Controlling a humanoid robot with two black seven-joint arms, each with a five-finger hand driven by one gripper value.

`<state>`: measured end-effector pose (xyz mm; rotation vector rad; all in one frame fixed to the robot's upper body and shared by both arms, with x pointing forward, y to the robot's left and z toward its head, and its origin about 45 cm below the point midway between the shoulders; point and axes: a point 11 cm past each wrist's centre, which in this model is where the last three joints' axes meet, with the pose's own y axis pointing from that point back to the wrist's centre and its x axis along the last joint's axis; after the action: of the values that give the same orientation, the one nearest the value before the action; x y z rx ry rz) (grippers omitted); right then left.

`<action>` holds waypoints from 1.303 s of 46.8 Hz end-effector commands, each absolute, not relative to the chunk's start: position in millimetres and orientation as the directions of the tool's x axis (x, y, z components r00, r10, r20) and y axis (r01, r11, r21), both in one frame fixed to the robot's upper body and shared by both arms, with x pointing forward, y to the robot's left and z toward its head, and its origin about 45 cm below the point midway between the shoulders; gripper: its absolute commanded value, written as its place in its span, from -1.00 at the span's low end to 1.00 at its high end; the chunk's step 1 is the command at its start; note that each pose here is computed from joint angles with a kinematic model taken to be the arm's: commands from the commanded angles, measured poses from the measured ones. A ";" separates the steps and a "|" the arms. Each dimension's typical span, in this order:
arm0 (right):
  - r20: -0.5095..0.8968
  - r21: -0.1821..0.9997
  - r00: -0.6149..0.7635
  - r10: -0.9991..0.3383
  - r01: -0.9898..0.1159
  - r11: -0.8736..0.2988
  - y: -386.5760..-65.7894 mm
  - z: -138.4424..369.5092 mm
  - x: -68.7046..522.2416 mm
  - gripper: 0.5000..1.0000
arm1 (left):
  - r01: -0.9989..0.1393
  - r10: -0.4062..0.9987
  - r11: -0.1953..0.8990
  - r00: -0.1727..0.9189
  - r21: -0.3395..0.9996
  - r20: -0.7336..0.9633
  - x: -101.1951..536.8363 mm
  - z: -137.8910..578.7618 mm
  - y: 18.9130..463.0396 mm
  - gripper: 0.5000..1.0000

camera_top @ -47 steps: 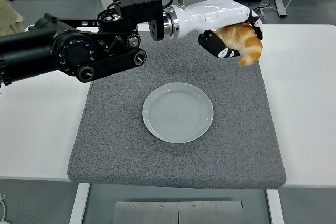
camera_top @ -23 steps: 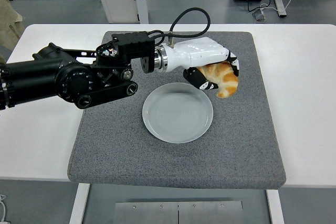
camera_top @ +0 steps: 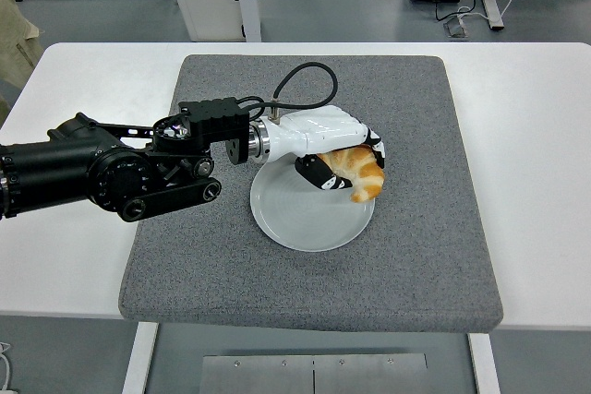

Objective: Place the bread on the plate

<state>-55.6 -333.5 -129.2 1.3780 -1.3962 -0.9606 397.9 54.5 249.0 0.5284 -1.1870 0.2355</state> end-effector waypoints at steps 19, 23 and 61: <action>0.086 0.959 0.052 -0.995 -0.275 0.068 -333.6 -129.3 -55.7 1.00 | -0.474 -0.098 0.831 0.390 0.291 0.916 396.7 228.0 79.6 -1.00; 0.086 0.959 0.052 -0.995 -0.275 0.068 -333.6 -129.3 -55.7 1.00 | -0.474 -0.102 0.829 0.393 0.296 0.914 394.9 223.3 82.2 -1.00; 0.086 0.958 0.052 -0.995 -0.277 0.068 -333.6 -129.2 -55.5 1.00 | -0.470 -0.099 0.822 0.438 0.321 0.894 389.1 212.7 89.2 0.12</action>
<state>-55.6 -333.5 -129.2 1.3781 -1.3962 -0.9606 390.2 88.6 211.5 0.5892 -1.1150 0.2548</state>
